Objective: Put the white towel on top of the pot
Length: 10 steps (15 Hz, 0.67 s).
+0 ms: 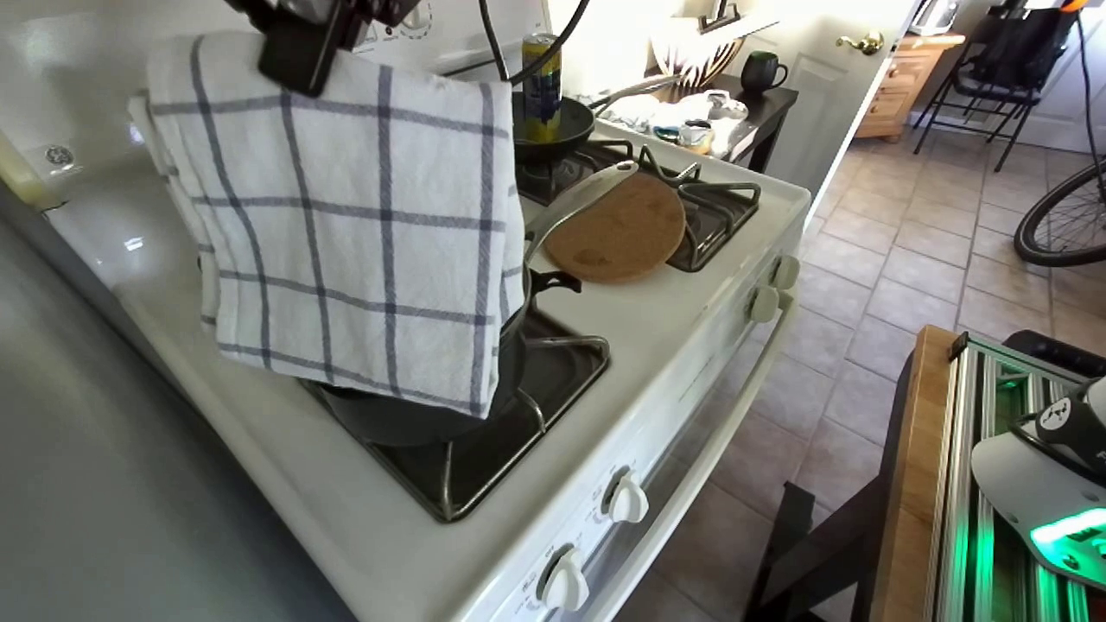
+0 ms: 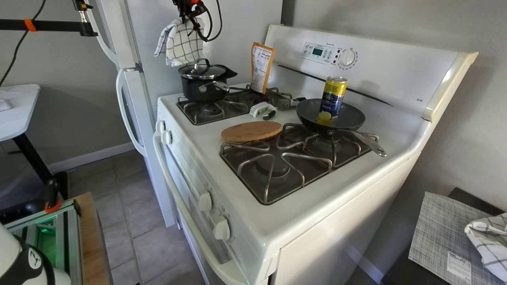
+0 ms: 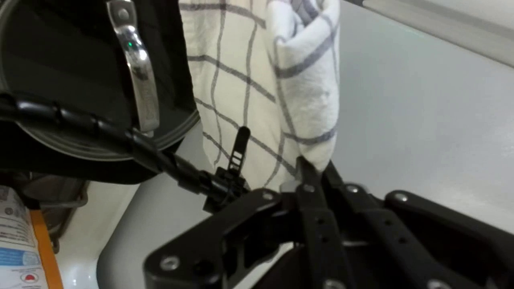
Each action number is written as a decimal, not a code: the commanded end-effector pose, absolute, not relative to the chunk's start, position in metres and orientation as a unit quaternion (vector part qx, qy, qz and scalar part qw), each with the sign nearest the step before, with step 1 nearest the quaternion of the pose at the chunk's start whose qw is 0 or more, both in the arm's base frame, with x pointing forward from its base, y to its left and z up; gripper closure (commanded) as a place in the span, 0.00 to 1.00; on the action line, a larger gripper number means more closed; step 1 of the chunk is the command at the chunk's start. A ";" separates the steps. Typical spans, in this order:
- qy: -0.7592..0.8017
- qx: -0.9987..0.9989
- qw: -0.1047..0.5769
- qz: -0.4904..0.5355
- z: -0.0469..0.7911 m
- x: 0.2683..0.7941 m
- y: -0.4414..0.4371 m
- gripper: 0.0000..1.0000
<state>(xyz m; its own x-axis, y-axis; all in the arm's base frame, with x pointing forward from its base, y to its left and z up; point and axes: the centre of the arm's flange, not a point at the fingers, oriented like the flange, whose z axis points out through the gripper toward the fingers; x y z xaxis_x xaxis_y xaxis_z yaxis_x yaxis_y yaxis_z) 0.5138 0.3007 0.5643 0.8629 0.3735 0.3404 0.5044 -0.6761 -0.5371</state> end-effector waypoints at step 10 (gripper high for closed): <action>-0.190 -0.962 0.182 -0.078 0.522 0.542 0.251 0.99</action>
<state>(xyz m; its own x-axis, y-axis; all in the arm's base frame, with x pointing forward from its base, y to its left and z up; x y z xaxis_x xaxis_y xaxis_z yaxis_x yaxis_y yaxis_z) 0.5427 0.2512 0.5263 0.9150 0.3238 0.2406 0.3992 -0.8124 -0.4249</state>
